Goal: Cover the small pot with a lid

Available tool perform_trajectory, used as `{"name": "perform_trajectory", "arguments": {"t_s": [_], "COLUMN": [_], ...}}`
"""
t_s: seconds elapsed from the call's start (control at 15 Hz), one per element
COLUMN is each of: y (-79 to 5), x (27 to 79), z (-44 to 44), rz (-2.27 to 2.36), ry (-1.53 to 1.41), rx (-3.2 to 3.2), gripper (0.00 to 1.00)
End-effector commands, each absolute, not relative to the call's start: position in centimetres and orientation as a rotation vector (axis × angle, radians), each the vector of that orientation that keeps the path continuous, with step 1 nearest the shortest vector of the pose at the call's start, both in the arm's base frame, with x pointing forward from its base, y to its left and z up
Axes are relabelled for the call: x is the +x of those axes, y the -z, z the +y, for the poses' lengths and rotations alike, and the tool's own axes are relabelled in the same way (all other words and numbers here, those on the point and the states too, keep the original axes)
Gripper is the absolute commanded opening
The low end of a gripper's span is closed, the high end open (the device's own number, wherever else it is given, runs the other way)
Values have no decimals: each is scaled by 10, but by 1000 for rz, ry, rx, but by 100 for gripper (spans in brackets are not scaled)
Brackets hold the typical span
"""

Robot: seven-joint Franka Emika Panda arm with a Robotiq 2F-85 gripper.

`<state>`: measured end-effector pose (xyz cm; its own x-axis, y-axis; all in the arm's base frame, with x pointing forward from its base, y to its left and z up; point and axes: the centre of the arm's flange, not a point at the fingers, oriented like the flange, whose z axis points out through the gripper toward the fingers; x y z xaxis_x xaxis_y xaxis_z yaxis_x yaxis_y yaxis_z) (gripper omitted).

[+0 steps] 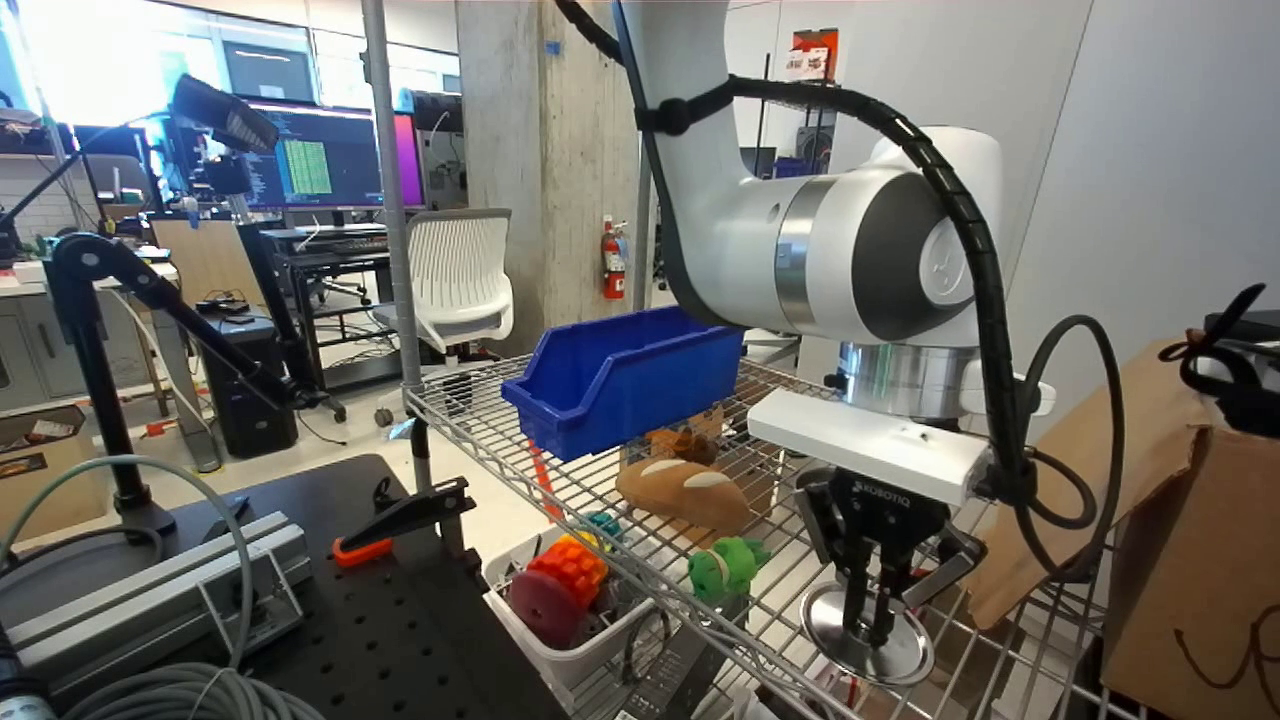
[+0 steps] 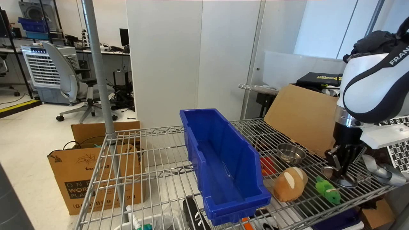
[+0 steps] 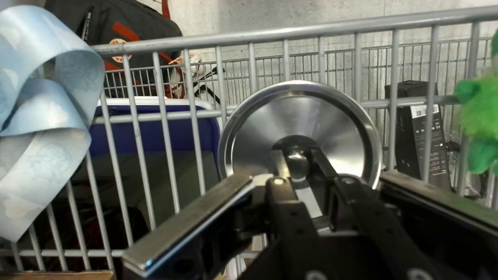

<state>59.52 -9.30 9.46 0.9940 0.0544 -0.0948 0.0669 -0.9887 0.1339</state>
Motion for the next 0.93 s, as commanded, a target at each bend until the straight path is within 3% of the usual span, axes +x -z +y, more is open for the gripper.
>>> {"name": "perform_trajectory", "arguments": {"t_s": [0.0,0.47,0.87], "y": [-122,-188,-188], "x": [595,619,662], "z": [-92,-80,-47], "rz": [98,67,79], "ry": [94,11,-85], "rx": [2999,3006,2991], "gripper": [5,5,5]}}
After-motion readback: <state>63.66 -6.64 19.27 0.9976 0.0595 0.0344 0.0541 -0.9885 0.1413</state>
